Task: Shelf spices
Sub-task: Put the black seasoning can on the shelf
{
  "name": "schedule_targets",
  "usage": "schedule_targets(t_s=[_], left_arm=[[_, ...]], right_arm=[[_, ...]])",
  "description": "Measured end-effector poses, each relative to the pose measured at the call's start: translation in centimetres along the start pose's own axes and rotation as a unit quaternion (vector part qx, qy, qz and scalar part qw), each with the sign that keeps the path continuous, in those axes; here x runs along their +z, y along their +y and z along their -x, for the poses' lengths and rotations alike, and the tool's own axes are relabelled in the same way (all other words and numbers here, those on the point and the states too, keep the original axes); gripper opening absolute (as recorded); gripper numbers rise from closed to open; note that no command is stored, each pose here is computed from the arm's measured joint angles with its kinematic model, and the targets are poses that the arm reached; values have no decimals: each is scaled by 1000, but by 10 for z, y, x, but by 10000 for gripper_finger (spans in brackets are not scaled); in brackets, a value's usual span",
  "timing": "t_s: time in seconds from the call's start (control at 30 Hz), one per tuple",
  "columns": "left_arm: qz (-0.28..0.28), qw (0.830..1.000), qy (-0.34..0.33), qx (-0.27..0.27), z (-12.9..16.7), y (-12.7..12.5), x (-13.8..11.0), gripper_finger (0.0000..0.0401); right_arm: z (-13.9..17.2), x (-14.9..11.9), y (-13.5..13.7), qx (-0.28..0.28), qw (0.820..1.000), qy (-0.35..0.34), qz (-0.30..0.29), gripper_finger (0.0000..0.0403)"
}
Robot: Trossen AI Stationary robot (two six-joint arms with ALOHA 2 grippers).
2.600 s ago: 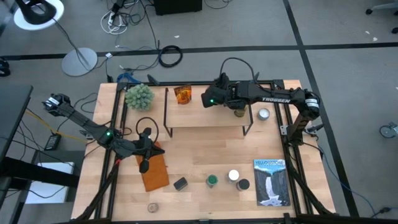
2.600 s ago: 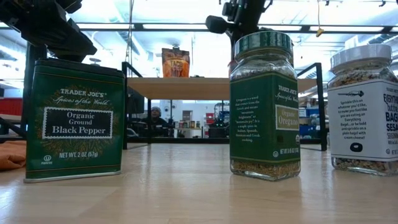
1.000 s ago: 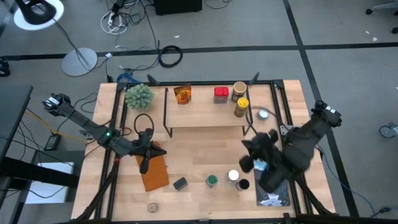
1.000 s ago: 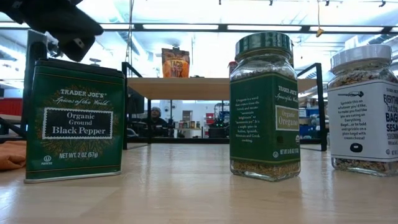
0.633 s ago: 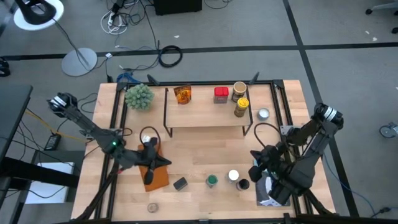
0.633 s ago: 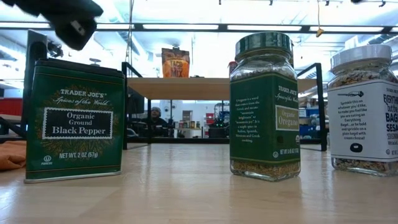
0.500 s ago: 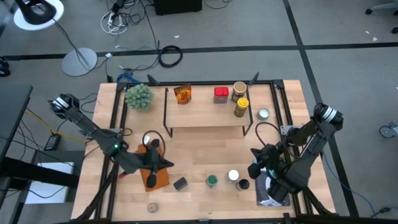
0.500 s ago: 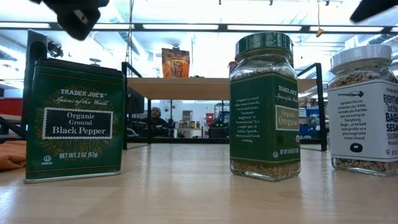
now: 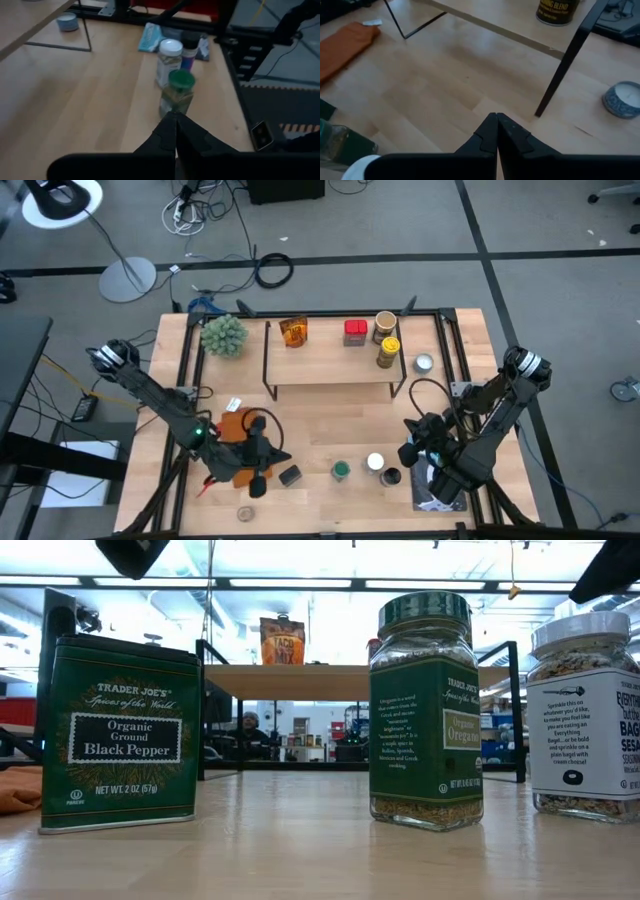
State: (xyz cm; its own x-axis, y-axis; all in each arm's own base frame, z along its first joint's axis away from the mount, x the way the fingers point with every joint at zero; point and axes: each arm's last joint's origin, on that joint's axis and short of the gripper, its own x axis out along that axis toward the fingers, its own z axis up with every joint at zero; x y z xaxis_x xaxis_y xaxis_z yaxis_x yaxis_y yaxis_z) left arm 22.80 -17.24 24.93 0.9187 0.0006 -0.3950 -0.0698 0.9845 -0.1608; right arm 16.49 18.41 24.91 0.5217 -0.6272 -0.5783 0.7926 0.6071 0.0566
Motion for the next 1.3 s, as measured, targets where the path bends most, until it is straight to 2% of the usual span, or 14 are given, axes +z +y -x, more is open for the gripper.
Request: schedule_targets(t_s=[0.13,0.23,0.33,0.6,0.73,1.0,1.2,1.3], left_arm=[[11,1000,-13,-7,-6,-4,-1,12],[21,1000,-14,-1,-9,-2,0,32],[40,999,-22,15,-10,0,1,68],[47,997,-48,34,-13,5,7,192],[51,997,-50,30,-13,4,8,225],[80,996,-27,-10,-13,1,6,229],[113,992,54,22,-10,2,6,216],[130,987,93,20,-13,-1,6,214]], right_arm=[[0,0,0,0,1000,0,17,10],[0,0,-1,-2,999,-1,52,10],[0,1,-2,-8,997,-3,76,6],[0,2,-4,-14,996,-5,84,4],[0,2,-4,-13,996,-5,84,7],[4,-1,-4,-2,996,-3,85,2],[6,-3,-4,2,996,-3,88,8],[6,-2,-4,1,996,-3,88,7]])
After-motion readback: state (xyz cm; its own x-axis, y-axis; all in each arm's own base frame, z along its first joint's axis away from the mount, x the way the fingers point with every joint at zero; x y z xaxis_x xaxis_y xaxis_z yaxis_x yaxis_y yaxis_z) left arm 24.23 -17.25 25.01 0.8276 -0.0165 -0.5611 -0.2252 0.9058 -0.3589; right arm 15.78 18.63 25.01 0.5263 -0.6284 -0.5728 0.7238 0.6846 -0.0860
